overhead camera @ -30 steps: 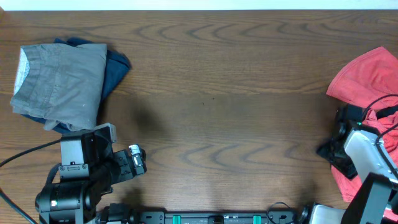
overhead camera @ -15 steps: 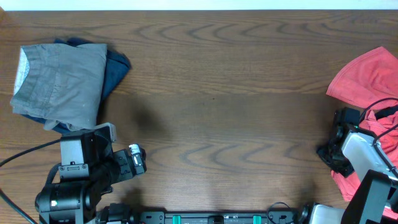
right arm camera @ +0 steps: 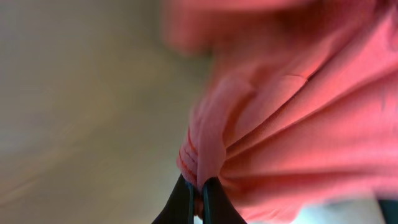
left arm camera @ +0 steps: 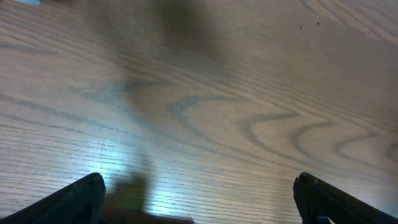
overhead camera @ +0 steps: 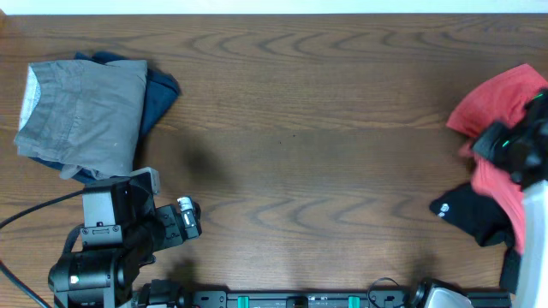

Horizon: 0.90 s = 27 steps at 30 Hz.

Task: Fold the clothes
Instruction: 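Drag the orange T-shirt leftward toward the left gripper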

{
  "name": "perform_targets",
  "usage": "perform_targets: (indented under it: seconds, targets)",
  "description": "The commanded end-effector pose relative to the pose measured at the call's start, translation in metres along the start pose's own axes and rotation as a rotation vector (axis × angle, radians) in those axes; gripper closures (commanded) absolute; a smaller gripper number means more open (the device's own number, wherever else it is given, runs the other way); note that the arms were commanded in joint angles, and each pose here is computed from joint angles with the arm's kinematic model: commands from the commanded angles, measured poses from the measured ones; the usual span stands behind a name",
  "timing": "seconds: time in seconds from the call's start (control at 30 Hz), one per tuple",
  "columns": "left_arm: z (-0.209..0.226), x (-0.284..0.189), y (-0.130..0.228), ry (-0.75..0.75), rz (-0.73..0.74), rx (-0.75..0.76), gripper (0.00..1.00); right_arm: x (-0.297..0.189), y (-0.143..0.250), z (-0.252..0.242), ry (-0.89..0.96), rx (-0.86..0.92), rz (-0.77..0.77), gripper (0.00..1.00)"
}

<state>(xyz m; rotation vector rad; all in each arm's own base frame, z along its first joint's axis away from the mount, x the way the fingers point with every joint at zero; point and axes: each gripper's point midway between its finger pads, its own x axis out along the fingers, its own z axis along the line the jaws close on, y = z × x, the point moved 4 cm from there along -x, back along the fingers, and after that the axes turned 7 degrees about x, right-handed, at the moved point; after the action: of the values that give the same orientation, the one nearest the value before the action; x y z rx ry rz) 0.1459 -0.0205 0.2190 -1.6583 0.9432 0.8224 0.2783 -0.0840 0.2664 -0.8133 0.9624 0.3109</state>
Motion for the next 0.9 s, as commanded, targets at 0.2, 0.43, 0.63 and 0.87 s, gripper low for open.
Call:
perform_targets:
  seconds: [0.2, 0.43, 0.63, 0.87]
  targets:
    - [-0.003, -0.004, -0.007, 0.008, -0.034, 0.000, 0.02, -0.071, 0.053, 0.126, -0.583, -0.522, 0.115, 0.99]
    - [-0.003, -0.004, -0.009, 0.009, -0.041, 0.002, 0.02, -0.024, 0.162, 0.174, -0.678, -0.771, 0.385, 0.99]
    - [-0.005, -0.005, -0.021, 0.019, -0.101, 0.016, 0.02, 0.011, 0.236, 0.231, -0.832, -0.951, 0.389, 0.94]
    - [-0.009, -0.005, -0.040, 0.042, -0.176, 0.034, 0.02, 0.043, 0.250, 0.292, -0.879, -0.916, 0.171, 0.55]
